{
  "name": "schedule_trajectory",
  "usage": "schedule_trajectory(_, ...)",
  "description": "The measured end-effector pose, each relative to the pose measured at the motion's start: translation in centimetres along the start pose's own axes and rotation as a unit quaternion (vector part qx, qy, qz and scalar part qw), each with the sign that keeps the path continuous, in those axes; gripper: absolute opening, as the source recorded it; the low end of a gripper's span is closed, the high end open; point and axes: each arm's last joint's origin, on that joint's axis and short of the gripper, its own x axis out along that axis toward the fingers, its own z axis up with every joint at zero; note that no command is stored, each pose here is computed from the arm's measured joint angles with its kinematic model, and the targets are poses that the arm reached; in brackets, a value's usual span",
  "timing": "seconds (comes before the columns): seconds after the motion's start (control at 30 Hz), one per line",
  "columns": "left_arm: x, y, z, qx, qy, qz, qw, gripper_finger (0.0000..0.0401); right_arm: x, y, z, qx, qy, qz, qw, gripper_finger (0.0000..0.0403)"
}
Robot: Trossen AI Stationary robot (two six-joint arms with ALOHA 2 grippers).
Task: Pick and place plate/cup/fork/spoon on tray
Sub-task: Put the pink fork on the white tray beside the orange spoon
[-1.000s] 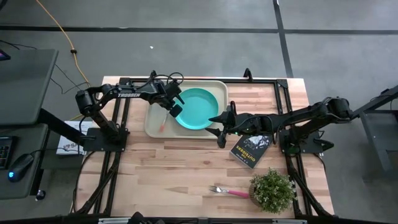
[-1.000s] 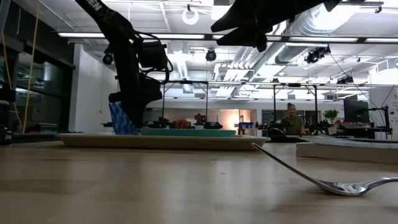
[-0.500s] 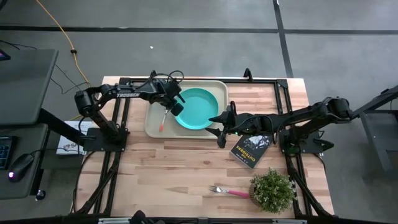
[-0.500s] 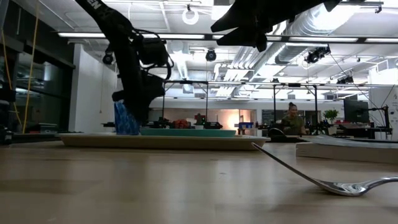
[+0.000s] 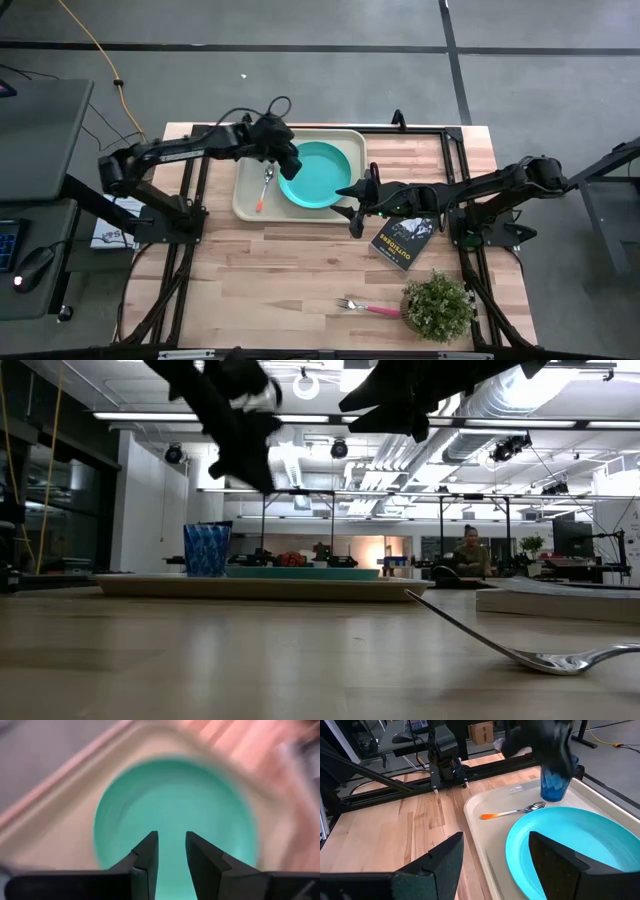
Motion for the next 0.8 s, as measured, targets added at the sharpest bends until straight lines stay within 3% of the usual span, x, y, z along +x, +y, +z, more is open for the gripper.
schedule_trajectory(0.13, -3.7, -2.7, 0.3, 0.046, -0.114, -0.059, 0.991, 0.0081, 0.0, 0.0, 0.0, -0.001, 0.001, 0.000, 1.000, 0.0216)
schedule_trajectory(0.23, -5.8, -5.1, -1.3, 0.080, -0.194, -0.122, 0.970, 0.0081, 0.0, 0.0, 0.0, -0.005, 0.000, 0.000, 1.000, 0.0216)
schedule_trajectory(0.47, -8.3, -8.5, -8.5, 0.137, -0.383, -0.260, 0.876, 0.0081, 0.0, 0.0, 0.0, -0.010, 0.001, 0.003, 1.000, 0.0216)
schedule_trajectory(0.6, -9.0, -8.0, -12.0, 0.135, -0.455, -0.267, 0.839, 0.0081, 0.0, 0.0, 0.0, -0.011, -0.001, 0.003, 1.000, 0.0216)
schedule_trajectory(0.8, -10.2, -6.7, -13.9, 0.135, -0.484, -0.260, 0.825, 0.0081, 0.0, 0.0, 0.1, -0.022, -0.003, 0.004, 1.000, 0.0216)
